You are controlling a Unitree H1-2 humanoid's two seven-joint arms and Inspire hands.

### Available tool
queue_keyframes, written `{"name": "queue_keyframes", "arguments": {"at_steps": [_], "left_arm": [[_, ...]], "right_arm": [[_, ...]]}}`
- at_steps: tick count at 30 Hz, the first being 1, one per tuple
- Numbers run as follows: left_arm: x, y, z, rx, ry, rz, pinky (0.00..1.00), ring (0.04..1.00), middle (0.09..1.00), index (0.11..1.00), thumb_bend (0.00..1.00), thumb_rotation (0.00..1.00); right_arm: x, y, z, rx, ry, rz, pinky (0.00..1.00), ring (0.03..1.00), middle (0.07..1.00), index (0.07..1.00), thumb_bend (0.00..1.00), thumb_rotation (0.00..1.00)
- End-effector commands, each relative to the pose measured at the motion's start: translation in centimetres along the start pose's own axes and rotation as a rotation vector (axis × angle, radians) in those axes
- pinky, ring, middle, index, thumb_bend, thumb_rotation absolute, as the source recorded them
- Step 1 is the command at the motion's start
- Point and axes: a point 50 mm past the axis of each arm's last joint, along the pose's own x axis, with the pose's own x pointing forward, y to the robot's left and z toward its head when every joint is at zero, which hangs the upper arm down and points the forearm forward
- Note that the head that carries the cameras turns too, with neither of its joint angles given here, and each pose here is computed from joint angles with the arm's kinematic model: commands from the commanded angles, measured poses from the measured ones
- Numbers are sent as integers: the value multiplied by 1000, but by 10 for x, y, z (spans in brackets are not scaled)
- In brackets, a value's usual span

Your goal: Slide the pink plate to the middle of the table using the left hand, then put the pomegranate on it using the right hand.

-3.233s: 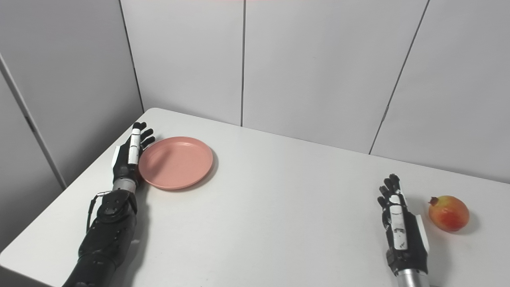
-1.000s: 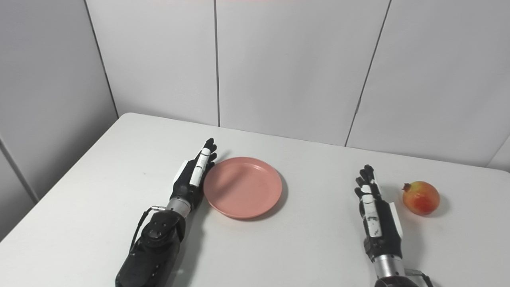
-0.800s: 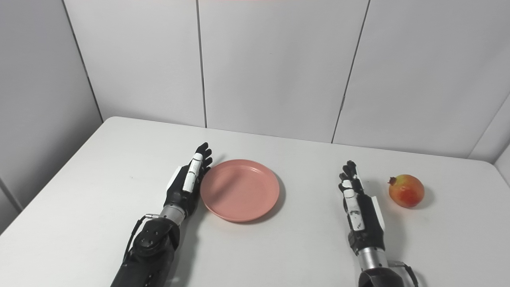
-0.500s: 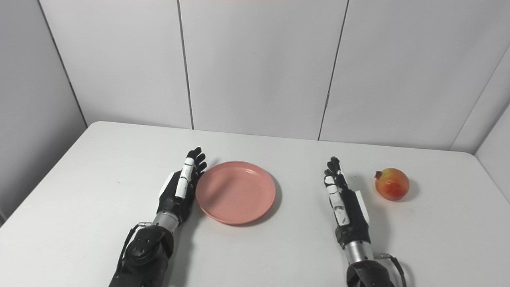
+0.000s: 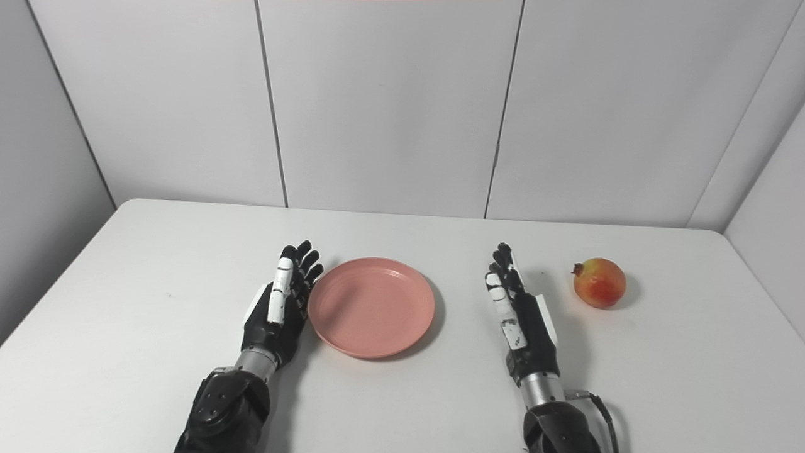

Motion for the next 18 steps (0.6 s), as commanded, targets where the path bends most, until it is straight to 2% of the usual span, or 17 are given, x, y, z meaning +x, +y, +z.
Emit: {"name": "queue_keyframes", "arguments": {"at_steps": [1,4,18], "left_arm": [[3,-13,7,-1,-33,-59,1000,1000,1000,1000,593,1000],[3,-15,4,-3,-39,-83,1000,1000,1000,1000,591,1000],[2,-20,-1,19,-48,-105,1000,1000,1000,1000,588,1000]], "right_arm": [[1,5,1,15,-3,7,1000,1000,1000,1000,665,882],[1,5,0,12,-4,9,1000,1000,1000,1000,662,889],[0,7,0,27,6,15,1000,1000,1000,1000,681,875]]}}
